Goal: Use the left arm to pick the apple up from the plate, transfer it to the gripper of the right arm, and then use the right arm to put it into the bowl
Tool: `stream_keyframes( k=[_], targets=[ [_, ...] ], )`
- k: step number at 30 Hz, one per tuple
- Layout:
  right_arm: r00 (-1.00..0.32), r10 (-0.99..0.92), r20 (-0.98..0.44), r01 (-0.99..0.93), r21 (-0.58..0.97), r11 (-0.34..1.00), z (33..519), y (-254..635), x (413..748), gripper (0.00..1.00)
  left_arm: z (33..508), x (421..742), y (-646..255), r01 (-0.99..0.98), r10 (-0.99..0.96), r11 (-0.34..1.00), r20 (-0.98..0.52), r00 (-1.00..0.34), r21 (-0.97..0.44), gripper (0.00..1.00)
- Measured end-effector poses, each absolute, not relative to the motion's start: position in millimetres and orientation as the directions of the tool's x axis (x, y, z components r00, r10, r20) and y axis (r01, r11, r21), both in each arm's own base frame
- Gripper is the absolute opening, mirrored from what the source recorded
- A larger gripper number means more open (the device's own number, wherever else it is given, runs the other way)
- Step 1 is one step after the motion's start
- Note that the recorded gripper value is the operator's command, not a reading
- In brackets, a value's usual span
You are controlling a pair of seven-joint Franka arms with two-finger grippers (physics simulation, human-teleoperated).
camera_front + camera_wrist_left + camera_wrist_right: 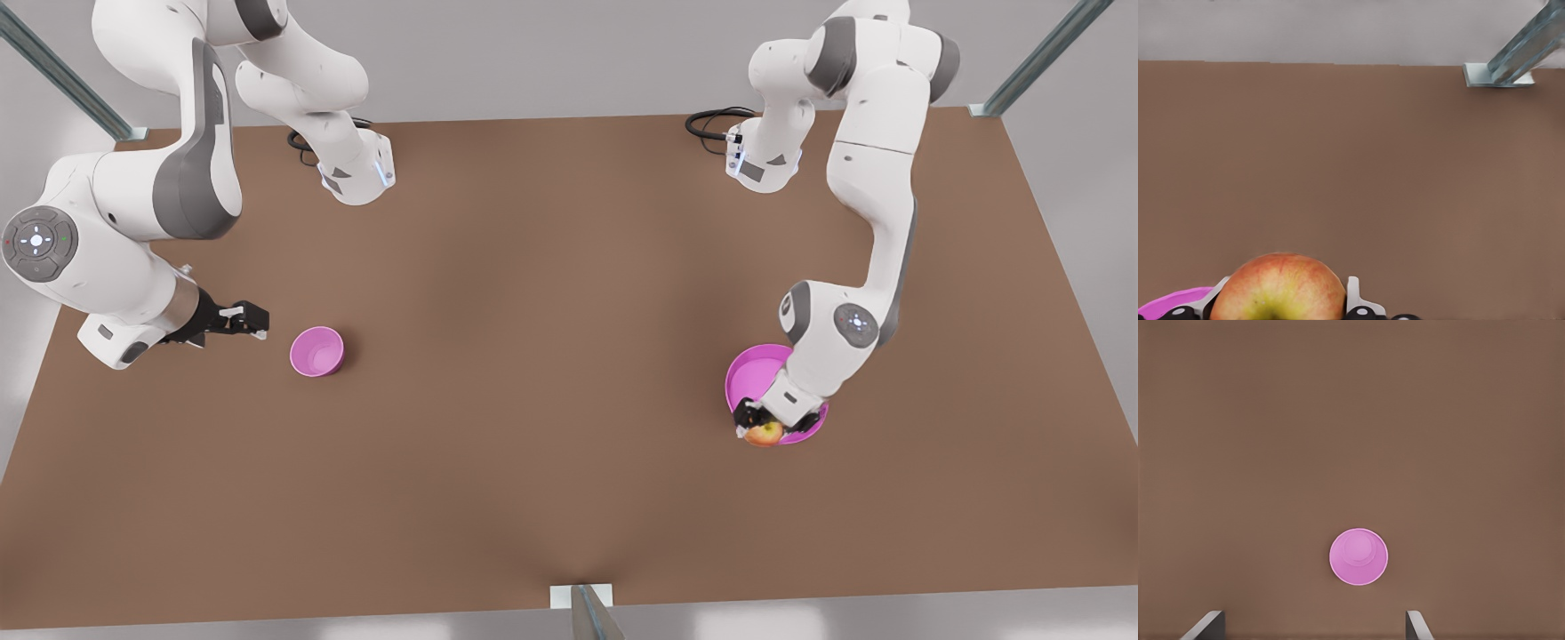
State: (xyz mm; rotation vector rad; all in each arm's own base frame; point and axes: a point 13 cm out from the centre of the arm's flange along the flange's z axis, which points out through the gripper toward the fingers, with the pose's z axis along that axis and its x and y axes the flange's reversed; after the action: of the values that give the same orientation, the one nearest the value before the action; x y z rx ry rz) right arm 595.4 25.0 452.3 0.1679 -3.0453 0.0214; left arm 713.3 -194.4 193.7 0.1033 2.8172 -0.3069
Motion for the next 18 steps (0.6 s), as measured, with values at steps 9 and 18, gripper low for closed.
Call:
stream_keyframes(
  k=[9, 18],
  targets=[
    [-0.99, -0.113, 0.09, -0.114, -0.008, 0.993, 453, 28, 596, 1.0, 257, 684, -471, 0.157, 0.058, 0.653, -0.158, -0.986, -0.741, 0.77],
    [-0.985, -0.064, 0.158, 0.022, 0.49, 0.872, 386, 150, 629, 1.0, 293, 663, -590, 0.298, 0.033, 0.164, -0.297, -0.954, -0.94, 0.75]
  ],
)
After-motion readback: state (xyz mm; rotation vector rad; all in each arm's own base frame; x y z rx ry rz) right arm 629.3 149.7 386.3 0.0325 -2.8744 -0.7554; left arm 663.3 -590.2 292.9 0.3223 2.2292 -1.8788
